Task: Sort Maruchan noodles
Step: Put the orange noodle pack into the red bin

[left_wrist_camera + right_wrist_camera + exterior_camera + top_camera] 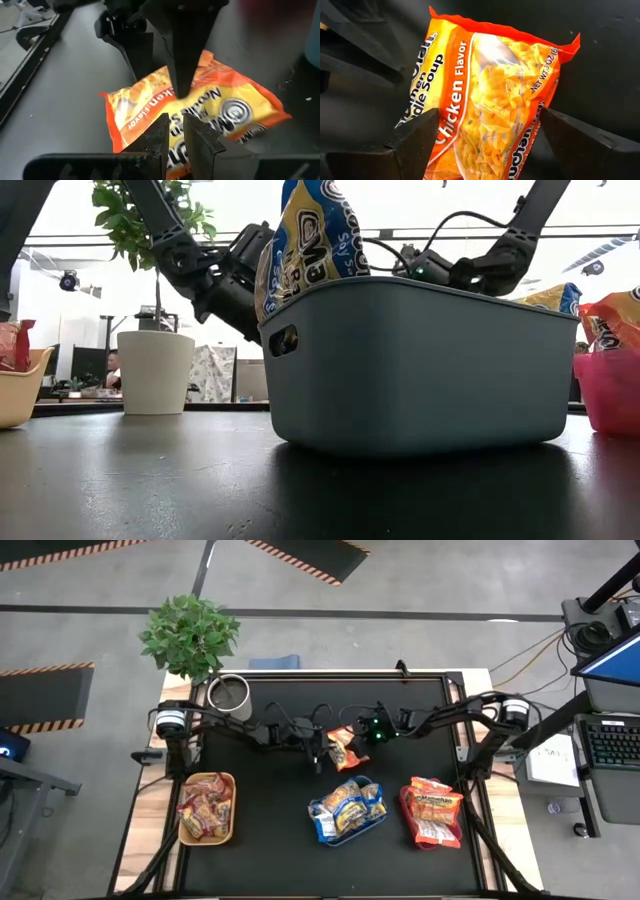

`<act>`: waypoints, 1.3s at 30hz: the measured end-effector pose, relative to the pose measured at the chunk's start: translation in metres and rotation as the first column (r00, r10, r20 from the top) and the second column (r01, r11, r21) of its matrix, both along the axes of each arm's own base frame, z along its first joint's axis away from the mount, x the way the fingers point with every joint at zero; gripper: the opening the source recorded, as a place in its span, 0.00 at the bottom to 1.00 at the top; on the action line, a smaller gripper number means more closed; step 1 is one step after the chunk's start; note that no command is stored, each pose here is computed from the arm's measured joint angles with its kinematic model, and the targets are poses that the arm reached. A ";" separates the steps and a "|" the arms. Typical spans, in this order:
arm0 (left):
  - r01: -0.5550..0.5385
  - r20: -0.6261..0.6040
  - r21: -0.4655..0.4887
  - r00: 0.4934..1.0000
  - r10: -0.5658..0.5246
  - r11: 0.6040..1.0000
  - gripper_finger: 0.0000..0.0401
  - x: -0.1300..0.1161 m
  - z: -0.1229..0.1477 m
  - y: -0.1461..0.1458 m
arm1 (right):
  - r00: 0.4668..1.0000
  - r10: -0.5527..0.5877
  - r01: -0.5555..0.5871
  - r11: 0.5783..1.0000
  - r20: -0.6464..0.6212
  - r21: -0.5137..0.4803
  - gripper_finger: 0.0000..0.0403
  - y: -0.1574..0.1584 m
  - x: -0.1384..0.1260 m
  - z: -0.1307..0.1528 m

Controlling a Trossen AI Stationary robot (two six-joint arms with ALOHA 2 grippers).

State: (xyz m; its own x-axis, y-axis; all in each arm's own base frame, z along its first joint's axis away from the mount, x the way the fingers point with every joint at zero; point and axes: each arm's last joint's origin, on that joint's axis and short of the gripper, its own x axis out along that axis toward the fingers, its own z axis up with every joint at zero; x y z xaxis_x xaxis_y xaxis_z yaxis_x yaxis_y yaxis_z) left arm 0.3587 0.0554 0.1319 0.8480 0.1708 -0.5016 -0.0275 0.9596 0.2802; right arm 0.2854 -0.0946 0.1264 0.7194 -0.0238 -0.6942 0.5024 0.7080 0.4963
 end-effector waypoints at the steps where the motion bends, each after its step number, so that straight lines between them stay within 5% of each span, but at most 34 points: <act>1: -0.002 0.006 0.001 1.000 0.002 1.000 0.10 -0.001 -0.001 0.001 | 1.000 0.002 -0.002 1.000 0.004 0.002 0.85 -0.001 0.002 -0.001; 15: 0.010 -0.055 -0.019 0.998 -0.011 1.000 0.10 -0.001 -0.031 0.004 | 0.998 0.031 -0.033 0.998 0.057 0.047 0.84 -0.007 0.007 0.002; 30: 0.044 -0.079 -0.021 0.996 -0.045 0.999 0.10 -0.003 -0.034 0.003 | 0.957 0.103 -0.128 0.989 0.272 0.077 0.83 -0.010 0.023 0.001; 39: 0.053 -0.052 -0.021 0.997 -0.054 0.998 0.10 -0.002 -0.032 0.003 | 0.958 0.109 -0.130 0.990 0.265 0.063 0.64 -0.010 0.023 0.001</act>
State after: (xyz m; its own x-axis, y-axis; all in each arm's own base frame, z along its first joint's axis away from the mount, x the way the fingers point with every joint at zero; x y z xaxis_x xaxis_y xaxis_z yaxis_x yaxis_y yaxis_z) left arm 0.3562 0.0580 0.1000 0.8282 0.1157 -0.5484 0.0384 0.9645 0.2614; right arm 0.3082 -0.1047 0.1270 0.8695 0.1206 -0.4790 0.2629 0.7081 0.6554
